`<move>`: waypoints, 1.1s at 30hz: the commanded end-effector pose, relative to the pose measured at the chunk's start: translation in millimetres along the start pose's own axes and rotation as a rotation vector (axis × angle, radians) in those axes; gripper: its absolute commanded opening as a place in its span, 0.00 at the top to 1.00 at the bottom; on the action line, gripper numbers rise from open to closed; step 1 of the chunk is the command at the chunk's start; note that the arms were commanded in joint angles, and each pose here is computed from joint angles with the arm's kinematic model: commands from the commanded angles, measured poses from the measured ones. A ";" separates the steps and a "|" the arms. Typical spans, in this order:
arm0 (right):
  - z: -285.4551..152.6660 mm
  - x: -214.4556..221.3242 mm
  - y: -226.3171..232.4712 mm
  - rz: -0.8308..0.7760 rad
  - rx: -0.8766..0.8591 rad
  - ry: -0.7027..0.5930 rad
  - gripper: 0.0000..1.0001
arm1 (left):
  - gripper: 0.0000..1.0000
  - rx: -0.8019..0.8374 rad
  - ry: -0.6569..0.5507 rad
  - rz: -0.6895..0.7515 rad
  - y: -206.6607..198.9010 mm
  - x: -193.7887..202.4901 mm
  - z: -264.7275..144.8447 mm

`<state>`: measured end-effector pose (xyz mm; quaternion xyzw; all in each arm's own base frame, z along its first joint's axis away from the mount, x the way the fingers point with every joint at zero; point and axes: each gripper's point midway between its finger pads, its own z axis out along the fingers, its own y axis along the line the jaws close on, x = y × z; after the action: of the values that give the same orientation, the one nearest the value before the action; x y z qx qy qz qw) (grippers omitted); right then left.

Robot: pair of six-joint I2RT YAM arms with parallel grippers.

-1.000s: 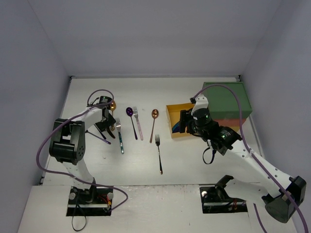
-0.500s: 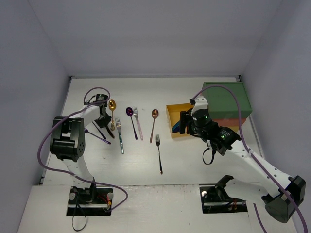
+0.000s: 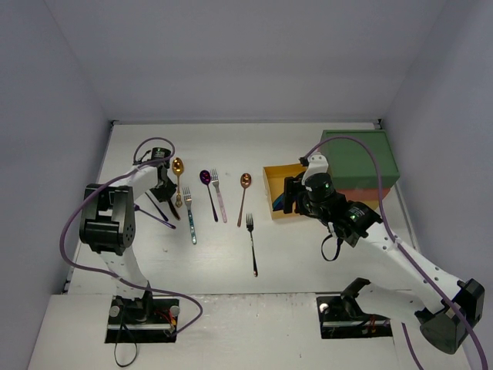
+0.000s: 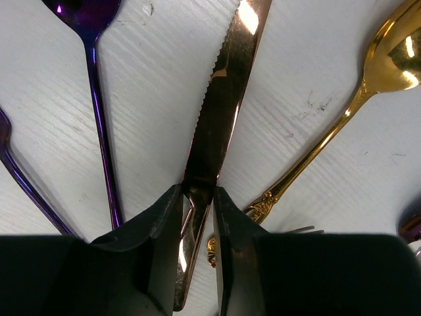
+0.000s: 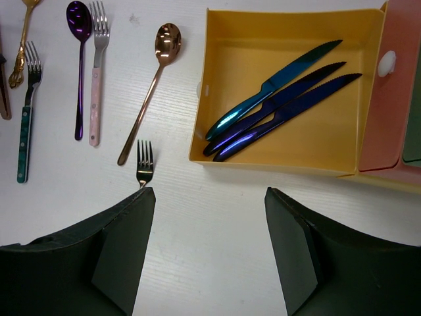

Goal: Sort the eating utensils into containers

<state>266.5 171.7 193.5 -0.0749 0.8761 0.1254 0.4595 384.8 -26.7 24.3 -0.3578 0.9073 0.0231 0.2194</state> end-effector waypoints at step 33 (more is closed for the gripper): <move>-4.3 -13.4 13.2 0.062 -0.066 -0.042 0.35 | 0.61 -0.001 0.111 0.242 6.0 15.5 6.1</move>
<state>261.5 180.9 193.1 -0.0729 0.8781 0.1538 0.4471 397.7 -34.1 23.5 -0.2590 0.9434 0.0172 0.2063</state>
